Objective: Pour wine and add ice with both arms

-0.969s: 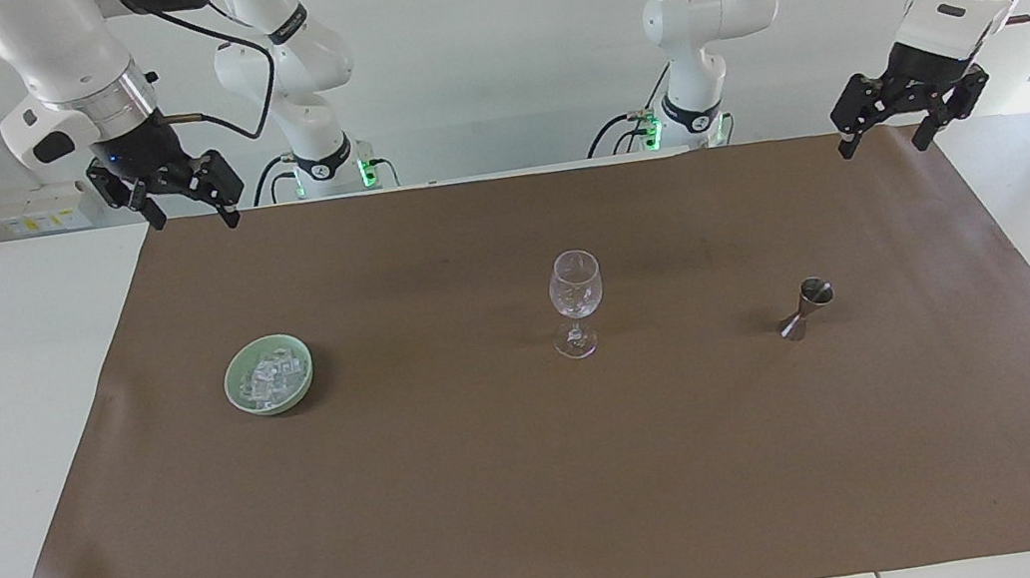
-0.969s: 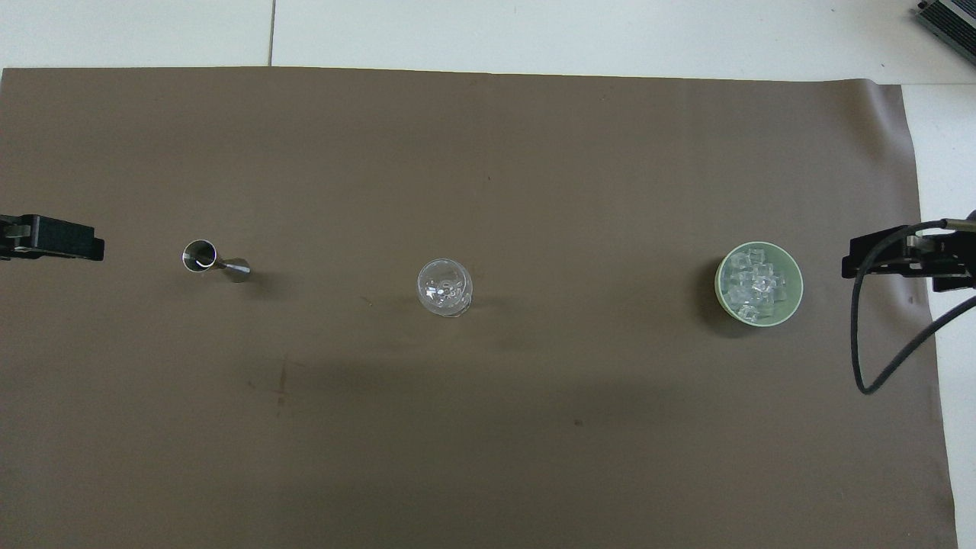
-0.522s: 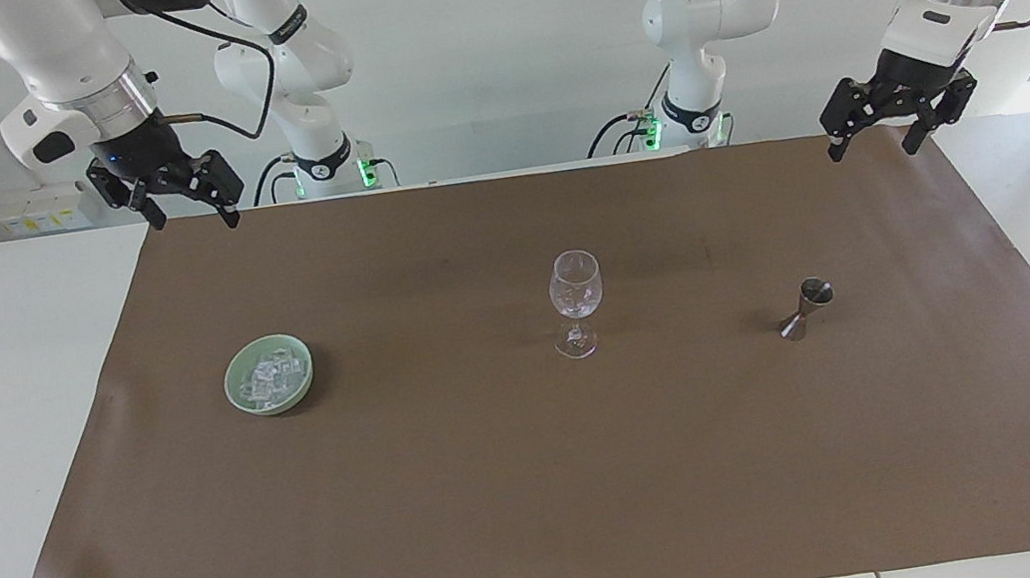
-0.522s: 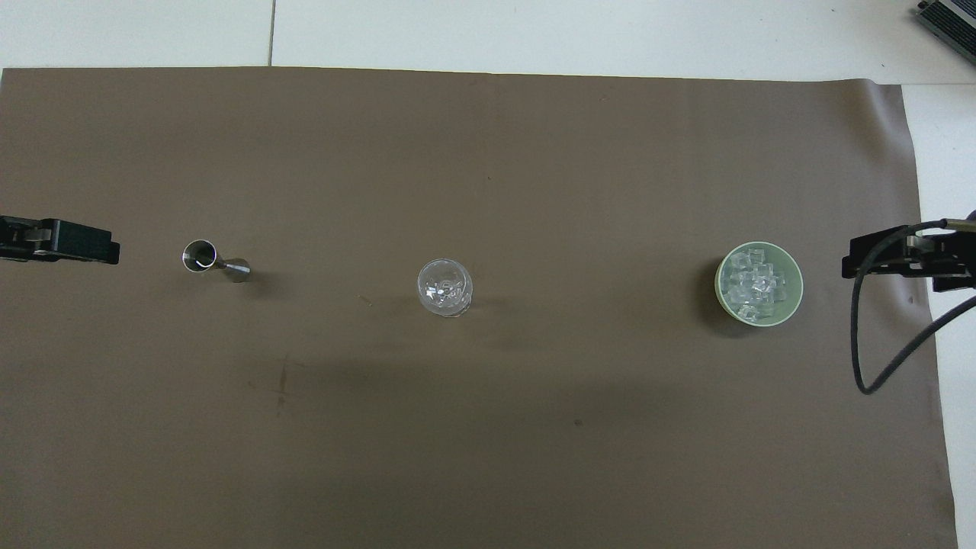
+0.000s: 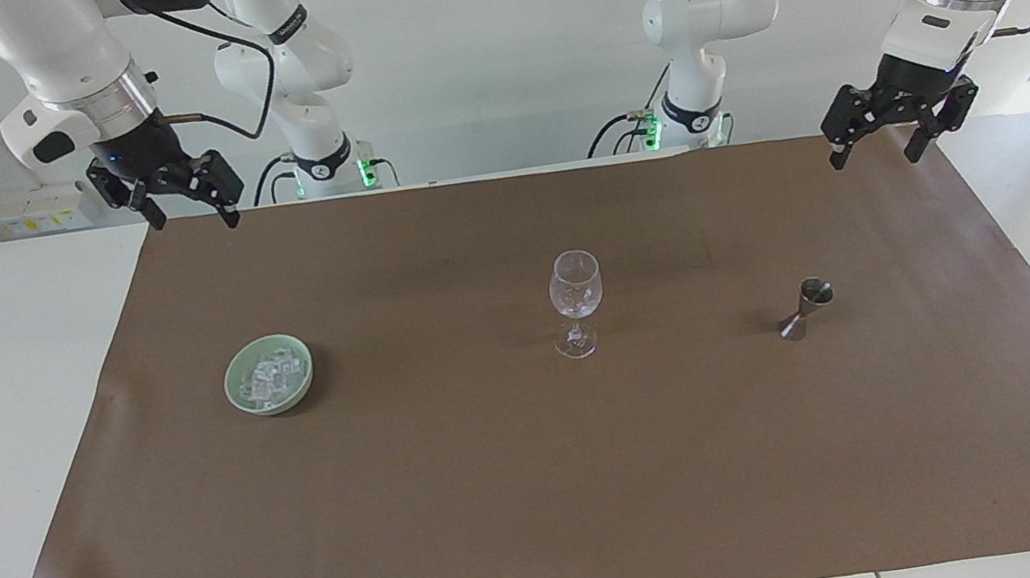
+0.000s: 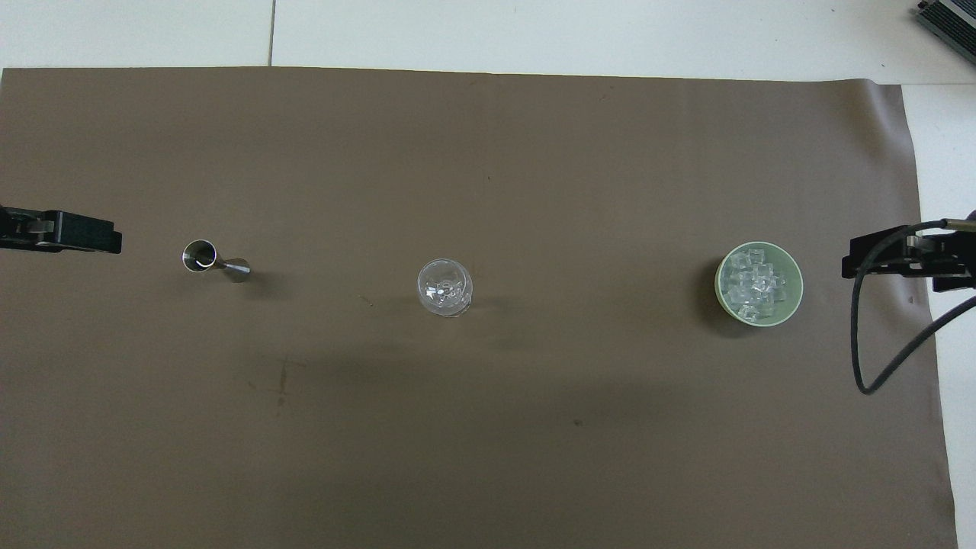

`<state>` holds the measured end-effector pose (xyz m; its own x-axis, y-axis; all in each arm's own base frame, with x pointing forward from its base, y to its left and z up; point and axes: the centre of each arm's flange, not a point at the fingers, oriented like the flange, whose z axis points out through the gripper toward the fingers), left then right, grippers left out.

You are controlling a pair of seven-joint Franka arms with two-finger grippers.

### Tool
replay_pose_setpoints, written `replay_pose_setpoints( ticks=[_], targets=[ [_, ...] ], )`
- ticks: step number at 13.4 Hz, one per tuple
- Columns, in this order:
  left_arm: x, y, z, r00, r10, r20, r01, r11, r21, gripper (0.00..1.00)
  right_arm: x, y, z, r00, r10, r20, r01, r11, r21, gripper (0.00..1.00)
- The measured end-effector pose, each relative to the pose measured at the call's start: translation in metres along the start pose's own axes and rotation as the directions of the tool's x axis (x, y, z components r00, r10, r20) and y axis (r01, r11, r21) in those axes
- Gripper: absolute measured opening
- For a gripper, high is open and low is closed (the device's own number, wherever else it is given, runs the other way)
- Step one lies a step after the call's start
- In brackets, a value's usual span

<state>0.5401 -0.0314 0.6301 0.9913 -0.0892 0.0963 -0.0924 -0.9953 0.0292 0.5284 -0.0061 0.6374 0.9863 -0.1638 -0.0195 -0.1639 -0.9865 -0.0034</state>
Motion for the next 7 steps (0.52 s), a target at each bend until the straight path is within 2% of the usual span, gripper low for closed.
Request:
replay_pose_setpoints(
  ticks=[7],
  targets=[
    [0.0003,0.0002,0.0003,1.000,-0.004,-0.005,0.004,1.000,0.000,1.00,0.0000,0.0000,0.0000,1.000,0.000,0.000,0.000,1.000,0.000,1.00]
  ],
)
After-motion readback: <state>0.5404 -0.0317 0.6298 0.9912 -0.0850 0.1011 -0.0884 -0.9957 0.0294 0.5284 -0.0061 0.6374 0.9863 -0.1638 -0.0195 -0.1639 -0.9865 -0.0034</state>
